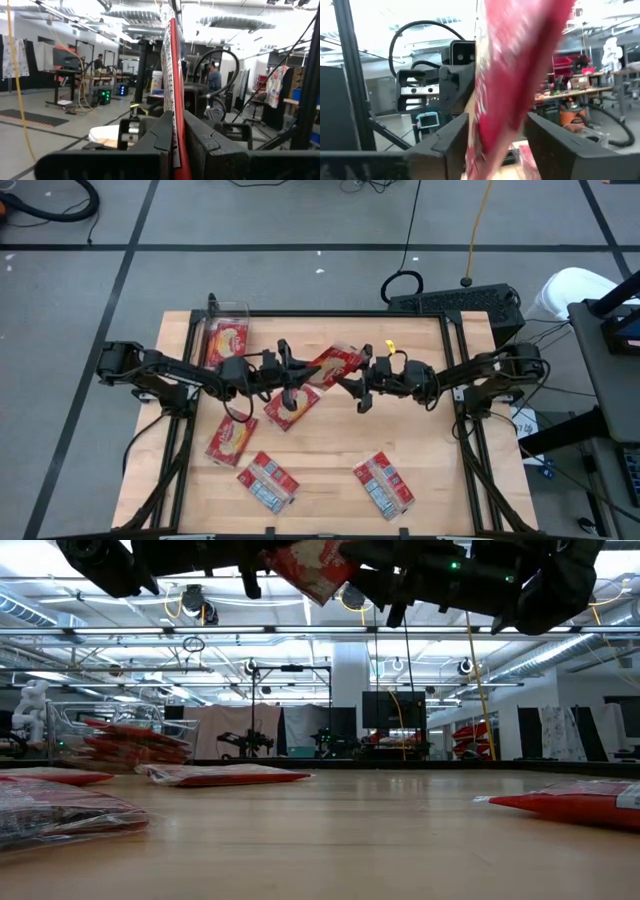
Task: Sort popcorn bags into baskets
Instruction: Put the red popcorn bag into the transparent bin
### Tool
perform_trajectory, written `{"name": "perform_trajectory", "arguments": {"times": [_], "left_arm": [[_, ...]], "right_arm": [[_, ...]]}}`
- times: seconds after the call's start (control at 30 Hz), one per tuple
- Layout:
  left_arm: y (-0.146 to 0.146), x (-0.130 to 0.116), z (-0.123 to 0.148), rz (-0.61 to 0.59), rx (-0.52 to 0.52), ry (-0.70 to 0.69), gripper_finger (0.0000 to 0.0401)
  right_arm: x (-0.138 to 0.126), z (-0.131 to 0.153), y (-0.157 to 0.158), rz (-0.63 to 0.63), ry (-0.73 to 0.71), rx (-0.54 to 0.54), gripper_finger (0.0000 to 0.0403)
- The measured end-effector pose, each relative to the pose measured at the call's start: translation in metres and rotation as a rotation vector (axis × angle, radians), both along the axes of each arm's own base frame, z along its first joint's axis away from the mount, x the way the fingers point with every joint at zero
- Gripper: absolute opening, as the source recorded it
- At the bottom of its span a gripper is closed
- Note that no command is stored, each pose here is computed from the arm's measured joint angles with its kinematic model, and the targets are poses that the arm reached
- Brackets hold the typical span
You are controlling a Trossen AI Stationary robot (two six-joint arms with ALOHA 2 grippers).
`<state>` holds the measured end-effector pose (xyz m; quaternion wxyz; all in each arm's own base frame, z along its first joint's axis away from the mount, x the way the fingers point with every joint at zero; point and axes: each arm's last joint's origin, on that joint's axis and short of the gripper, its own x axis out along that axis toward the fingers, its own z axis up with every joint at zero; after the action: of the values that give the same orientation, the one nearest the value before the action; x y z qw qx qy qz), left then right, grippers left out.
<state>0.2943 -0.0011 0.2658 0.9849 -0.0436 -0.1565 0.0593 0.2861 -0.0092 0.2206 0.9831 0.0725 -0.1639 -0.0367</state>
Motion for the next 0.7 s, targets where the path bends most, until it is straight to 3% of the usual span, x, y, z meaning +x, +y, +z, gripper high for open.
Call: {"name": "perform_trajectory", "arguments": {"times": [0.1, 0.33, 0.57, 0.7], "left_arm": [[-0.001, 0.001, -0.003, 0.001, 0.016, 0.031, 0.003], [0.002, 0.002, -0.008, 0.018, 0.034, 0.1, 0.0034], [0.01, -0.012, -0.008, 0.031, -0.07, 0.29, 0.0112], [0.013, -0.024, -0.002, 0.043, -0.123, 0.343, 0.0159]], "right_arm": [[0.0, 0.001, 0.0, -0.007, -0.008, -0.021, 0.0148], [0.001, -0.003, 0.001, 0.036, 0.034, -0.038, 0.0018], [-0.003, -0.009, -0.009, 0.026, 0.221, 0.029, 0.004], [-0.01, -0.015, -0.018, 0.04, 0.376, 0.092, 0.0026]]}}
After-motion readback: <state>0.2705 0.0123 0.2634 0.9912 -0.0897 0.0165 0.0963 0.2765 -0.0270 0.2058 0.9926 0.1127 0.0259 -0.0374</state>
